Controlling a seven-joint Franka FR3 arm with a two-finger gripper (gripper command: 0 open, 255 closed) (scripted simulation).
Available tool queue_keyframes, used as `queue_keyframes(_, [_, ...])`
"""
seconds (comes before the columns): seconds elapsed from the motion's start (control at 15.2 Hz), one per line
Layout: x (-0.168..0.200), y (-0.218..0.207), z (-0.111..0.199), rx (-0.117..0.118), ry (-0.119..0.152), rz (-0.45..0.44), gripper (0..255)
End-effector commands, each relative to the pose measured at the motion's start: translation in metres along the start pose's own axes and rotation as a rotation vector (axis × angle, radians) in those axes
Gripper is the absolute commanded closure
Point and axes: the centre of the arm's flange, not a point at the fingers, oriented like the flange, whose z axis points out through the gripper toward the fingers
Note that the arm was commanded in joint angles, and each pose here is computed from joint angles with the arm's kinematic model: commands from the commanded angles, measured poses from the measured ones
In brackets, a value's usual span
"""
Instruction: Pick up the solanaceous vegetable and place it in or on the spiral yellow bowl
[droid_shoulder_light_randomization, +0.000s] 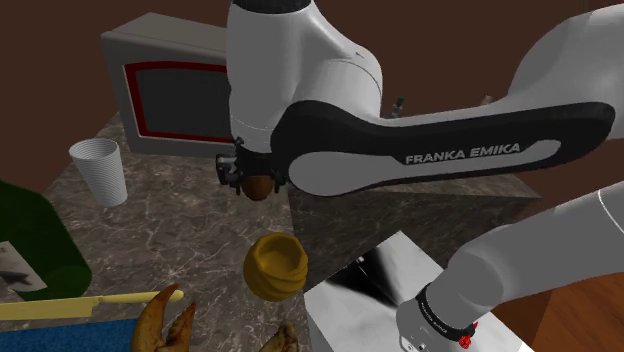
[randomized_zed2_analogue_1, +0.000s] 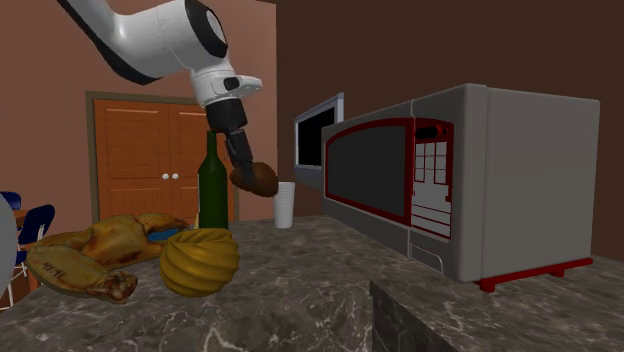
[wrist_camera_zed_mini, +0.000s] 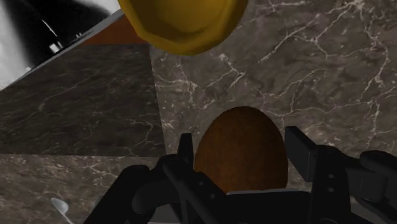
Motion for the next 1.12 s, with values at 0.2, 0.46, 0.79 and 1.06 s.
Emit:
queue_keyframes(0.2, [-0.060, 0.027, -0.018, 0.002, -0.002, 0.001, 255])
queue_keyframes(0.46, [-0.103, 0.046, -0.030, 0.002, -0.002, 0.001, 255])
queue_keyframes(0.79, [-0.110, 0.045, -0.004, 0.002, -0.002, 0.001, 255])
queue_keyframes(1.06, [-0.116, 0.043, 0.016, 0.002, -0.002, 0.001, 255])
